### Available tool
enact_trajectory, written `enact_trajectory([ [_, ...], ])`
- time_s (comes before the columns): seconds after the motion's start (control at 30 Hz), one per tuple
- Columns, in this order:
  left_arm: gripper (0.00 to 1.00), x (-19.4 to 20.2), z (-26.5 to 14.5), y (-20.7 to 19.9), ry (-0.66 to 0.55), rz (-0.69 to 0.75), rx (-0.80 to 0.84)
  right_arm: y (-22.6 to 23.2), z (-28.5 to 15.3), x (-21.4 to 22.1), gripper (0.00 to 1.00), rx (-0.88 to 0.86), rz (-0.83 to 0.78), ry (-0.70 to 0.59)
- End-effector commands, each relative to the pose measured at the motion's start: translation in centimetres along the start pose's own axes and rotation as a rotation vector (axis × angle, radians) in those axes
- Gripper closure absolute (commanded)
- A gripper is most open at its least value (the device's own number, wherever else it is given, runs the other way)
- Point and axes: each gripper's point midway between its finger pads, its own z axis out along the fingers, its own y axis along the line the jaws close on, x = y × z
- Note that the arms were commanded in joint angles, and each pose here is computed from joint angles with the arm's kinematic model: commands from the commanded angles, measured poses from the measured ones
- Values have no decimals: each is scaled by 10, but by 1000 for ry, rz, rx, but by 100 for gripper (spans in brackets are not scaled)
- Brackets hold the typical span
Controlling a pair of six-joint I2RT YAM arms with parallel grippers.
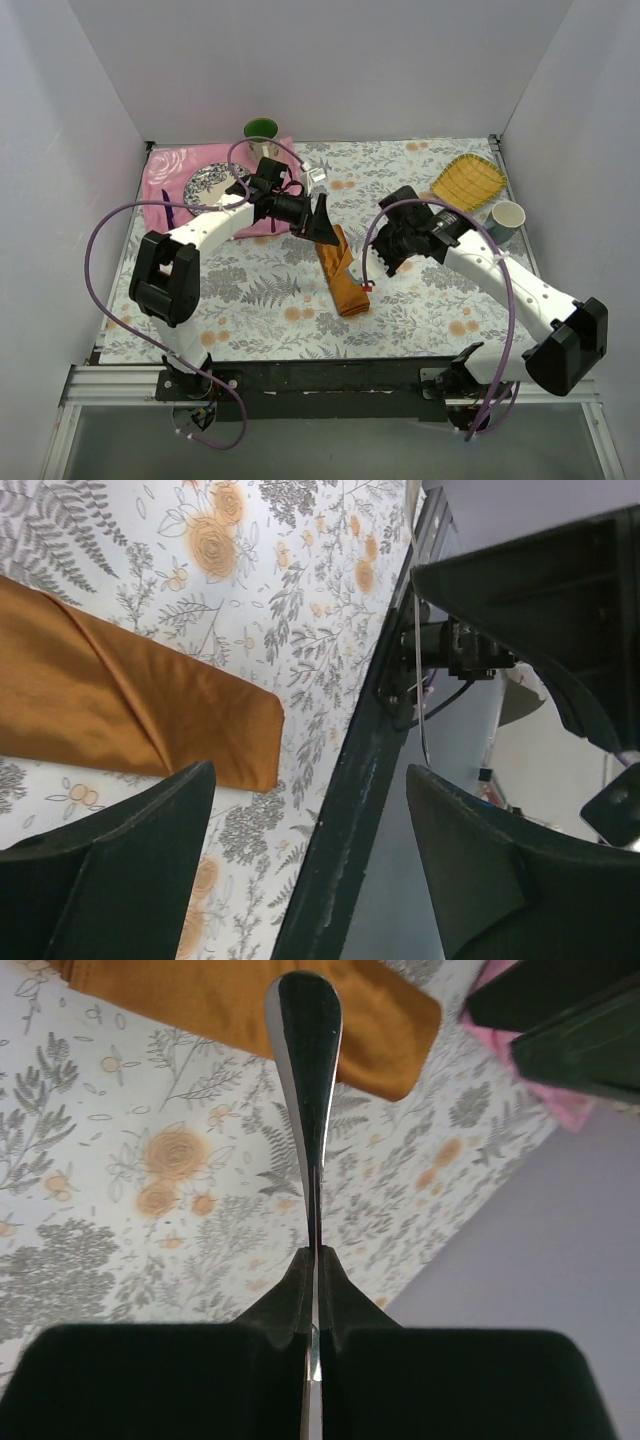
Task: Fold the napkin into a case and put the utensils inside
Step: Pass from the right arm to the left
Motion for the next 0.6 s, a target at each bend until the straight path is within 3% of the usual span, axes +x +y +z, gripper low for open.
enact_trajectory([
  [0.0,27,1,-2,-50,-16,38,108,-35,-16,-24,99,149,-226,-10],
  [0.17,34,22,18,-63,51,-6,144,-51,-18,-40,99,167,-280,-35],
  [0.27,34,26,23,-78,53,9,185,-54,-19,-46,99,165,-310,-44],
  [0.43,46,37,31,-87,80,14,213,-57,-24,-56,99,217,-361,-58],
  [0.57,48,40,29,-90,79,0,224,-55,-26,-61,99,228,-374,-74],
])
